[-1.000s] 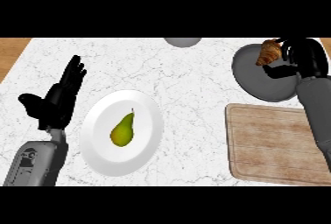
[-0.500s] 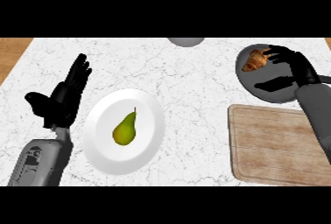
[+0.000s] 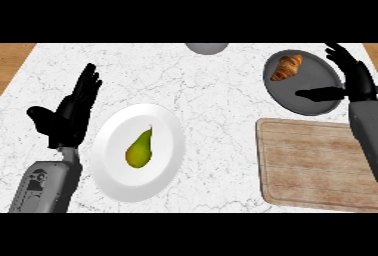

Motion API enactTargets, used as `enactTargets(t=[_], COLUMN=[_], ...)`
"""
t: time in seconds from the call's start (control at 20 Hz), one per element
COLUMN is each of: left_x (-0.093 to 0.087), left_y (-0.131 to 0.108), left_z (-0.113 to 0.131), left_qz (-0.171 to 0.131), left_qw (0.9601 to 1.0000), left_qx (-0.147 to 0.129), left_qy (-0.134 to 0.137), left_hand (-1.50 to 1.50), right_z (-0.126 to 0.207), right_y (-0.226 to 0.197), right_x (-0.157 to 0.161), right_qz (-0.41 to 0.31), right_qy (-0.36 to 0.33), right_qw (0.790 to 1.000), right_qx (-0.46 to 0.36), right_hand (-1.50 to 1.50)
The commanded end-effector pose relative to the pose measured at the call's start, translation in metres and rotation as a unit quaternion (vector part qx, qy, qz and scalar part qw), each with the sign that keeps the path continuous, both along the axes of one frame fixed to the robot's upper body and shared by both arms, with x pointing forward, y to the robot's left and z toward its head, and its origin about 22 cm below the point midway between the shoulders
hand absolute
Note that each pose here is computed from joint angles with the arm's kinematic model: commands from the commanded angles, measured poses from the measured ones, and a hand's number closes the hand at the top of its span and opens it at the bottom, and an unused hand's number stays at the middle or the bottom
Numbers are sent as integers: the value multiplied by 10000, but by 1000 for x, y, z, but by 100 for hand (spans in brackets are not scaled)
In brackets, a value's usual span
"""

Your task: Pick the croissant from the cutting board and place it in the pan

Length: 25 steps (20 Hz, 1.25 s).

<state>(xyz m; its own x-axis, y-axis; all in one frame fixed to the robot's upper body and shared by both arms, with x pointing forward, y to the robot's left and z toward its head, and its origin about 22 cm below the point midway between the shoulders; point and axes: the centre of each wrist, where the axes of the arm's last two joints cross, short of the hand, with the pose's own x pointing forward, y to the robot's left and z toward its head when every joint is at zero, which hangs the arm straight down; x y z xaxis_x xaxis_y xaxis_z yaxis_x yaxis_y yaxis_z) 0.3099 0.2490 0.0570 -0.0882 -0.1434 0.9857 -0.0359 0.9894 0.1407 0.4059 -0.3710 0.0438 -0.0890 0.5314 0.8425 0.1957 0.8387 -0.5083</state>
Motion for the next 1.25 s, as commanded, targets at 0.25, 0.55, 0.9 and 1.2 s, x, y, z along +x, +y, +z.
enactTargets(t=[0.25, 0.55, 0.9, 1.2], left_x=[-11, -14, -18, -18], left_y=[23, 21, 27, 32], left_z=[-2, -23, -10, -1], left_qz=[275, 454, 532, 491], left_qw=[9996, 9987, 9984, 9985], left_qx=[68, 123, 45, 78], left_qy=[86, 216, 194, 232], left_hand=[0, 0, 0, 0], right_z=[8, -6, -4, 7], right_y=[-77, -126, -152, -158], right_x=[-39, -90, -124, -140], right_qz=[793, 1203, 1241, 1233], right_qy=[-176, -221, -231, 95], right_qw=[9861, 9801, 9817, 9858], right_qx=[1447, 1561, 1427, 1134], right_hand=[-150, -150, -150, -150])
